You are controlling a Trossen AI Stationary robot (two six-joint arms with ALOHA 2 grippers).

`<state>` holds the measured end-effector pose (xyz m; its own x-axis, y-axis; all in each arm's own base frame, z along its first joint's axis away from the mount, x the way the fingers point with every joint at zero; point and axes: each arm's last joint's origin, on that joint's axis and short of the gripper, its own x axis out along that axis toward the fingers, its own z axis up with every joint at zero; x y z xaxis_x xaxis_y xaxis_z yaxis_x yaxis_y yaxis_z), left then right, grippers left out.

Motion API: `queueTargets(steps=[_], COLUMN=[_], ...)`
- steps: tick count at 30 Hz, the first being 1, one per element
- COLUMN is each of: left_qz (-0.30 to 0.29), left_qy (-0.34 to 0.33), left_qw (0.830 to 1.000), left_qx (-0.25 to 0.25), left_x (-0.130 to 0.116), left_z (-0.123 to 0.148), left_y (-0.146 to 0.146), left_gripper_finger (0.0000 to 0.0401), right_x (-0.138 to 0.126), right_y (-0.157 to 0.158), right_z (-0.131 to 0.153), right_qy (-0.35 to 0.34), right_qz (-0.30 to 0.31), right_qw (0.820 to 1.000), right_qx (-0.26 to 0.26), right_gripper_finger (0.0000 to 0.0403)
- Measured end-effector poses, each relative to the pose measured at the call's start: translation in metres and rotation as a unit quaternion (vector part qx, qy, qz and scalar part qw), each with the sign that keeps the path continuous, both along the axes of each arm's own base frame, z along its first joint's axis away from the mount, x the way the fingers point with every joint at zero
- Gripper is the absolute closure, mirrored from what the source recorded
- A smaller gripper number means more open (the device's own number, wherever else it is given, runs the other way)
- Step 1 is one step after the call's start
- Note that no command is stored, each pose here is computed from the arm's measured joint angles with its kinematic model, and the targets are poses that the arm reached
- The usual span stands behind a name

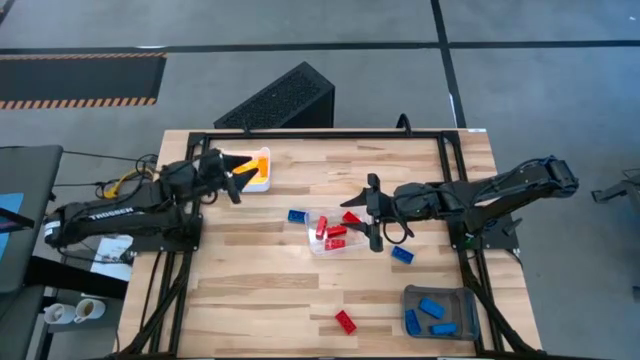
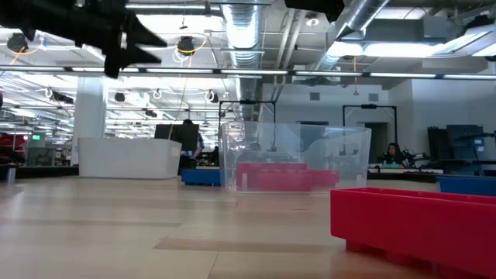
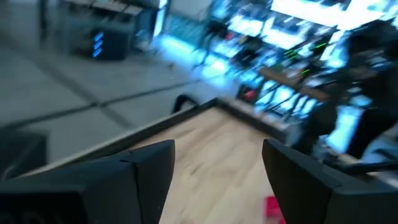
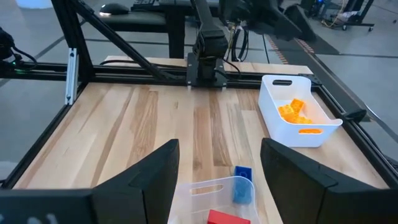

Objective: Sort & place blocks by color
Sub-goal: Put the blue game piece into the black bin

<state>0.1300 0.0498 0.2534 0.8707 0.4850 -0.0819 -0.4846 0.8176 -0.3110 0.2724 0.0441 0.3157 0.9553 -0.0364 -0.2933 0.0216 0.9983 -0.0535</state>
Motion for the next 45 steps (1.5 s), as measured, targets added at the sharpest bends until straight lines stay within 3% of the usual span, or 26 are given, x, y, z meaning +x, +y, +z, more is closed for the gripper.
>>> queueTargets(steps=[16, 24, 34, 45], left_qz=[-0.136, -0.164, -0.182, -0.190], left_qy=[-0.092, -0.061, -0.022, -0.014], left_qw=[0.985, 0.983, 0.979, 0.978], left_qx=[0.062, 0.063, 0.086, 0.085], left_x=[0.011, 0.016, 0.026, 0.027], left_z=[-0.028, -0.045, -0.054, -0.057], left_y=[-0.051, -0.059, -0.064, -0.064], left_gripper_finger=[0.0219, 0.0219, 0.0219, 0.0219], right_x=[0.001, 0.003, 0.003, 0.000], right_y=[-0.007, -0.027, -0.056, -0.052], right_z=[-0.001, -0.001, -0.002, -0.009], right_qy=[0.006, 0.004, -0.002, 0.030], right_qz=[-0.026, -0.066, -0.138, -0.148], right_qw=[1.000, 0.998, 0.988, 0.983], right_qx=[-0.005, 0.006, 0.068, 0.106], right_gripper_finger=[0.0154, 0.0154, 0.0154, 0.0154])
